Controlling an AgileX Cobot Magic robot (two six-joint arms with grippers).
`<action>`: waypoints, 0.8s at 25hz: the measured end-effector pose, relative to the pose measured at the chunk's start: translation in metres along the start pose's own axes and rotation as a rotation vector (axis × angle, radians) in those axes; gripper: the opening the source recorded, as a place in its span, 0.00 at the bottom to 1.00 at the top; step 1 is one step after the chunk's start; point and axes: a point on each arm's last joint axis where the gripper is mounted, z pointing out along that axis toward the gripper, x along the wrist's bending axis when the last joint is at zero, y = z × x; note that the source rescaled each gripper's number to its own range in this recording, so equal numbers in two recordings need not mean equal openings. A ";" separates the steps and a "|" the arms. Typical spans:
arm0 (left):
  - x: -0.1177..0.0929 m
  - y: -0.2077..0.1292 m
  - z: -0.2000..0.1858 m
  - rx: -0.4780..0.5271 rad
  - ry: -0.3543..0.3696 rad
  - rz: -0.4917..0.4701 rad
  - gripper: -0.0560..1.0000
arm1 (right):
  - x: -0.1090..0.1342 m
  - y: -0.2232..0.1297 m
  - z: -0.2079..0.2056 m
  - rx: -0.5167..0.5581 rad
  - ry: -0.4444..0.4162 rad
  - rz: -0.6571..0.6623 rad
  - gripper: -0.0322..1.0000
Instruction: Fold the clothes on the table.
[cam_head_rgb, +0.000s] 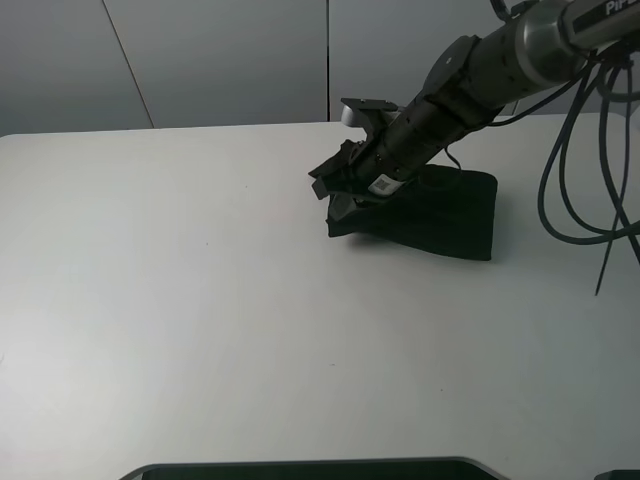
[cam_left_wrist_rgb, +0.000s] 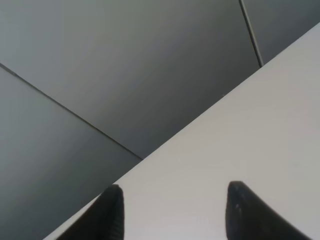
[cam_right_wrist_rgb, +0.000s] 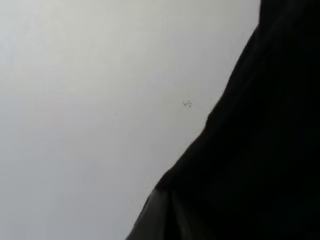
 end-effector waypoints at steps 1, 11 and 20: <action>0.001 0.001 -0.004 -0.013 0.004 0.015 0.74 | 0.000 0.000 -0.002 0.003 -0.008 -0.017 0.03; 0.023 0.002 -0.103 -0.283 0.112 -0.027 0.74 | 0.046 0.021 -0.115 -0.226 -0.072 -0.282 0.38; 0.034 -0.023 -0.197 -0.510 0.190 -0.153 0.94 | 0.090 0.002 -0.260 -0.576 -0.385 -0.568 1.00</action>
